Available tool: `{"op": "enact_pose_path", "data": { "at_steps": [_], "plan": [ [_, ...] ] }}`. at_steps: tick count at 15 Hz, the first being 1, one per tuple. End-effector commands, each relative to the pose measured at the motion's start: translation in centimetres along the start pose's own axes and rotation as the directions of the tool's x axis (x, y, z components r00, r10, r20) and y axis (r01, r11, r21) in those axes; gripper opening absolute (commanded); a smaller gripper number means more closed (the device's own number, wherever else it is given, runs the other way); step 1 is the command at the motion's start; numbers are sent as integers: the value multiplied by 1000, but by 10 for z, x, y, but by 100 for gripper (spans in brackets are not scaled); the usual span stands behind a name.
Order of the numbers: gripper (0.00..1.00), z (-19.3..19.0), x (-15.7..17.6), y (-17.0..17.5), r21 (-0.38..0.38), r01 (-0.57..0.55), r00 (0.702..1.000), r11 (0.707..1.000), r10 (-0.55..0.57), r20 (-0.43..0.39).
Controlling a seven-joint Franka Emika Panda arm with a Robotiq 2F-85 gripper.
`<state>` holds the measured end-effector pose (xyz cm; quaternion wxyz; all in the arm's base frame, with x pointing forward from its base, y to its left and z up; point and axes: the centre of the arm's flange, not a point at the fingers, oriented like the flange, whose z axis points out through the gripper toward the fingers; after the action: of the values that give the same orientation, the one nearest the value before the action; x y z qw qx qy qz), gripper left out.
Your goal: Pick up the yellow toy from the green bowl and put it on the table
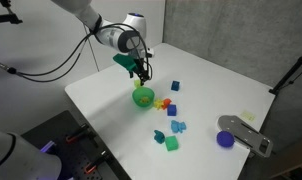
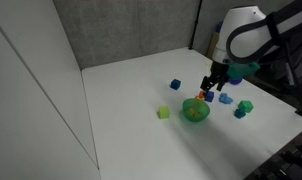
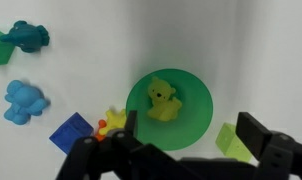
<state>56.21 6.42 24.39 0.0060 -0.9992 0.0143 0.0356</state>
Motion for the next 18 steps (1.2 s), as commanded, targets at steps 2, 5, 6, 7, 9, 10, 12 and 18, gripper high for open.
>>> {"op": "enact_pose_path", "data": {
  "at_steps": [2, 5, 6, 7, 9, 10, 12, 18],
  "plan": [
    [100, 41, 36, -7, -52, -7, 1000, 999, 8, 20],
    [100, 72, 46, -11, -89, 0, 999, 996, 3, 34],
    [100, 82, 49, -12, -98, 2, 999, 995, 1, 35],
    [100, 90, 52, -13, -103, 5, 999, 995, 0, 41],
    [100, 108, 58, -14, -111, 9, 999, 994, -3, 50],
    [100, 116, 61, -14, -116, 9, 999, 993, -2, 54],
    [100, 130, 66, -12, -118, 10, 998, 993, -2, 64],
    [100, 170, 72, -13, -128, 16, 996, 992, -5, 85]
  ]
}}
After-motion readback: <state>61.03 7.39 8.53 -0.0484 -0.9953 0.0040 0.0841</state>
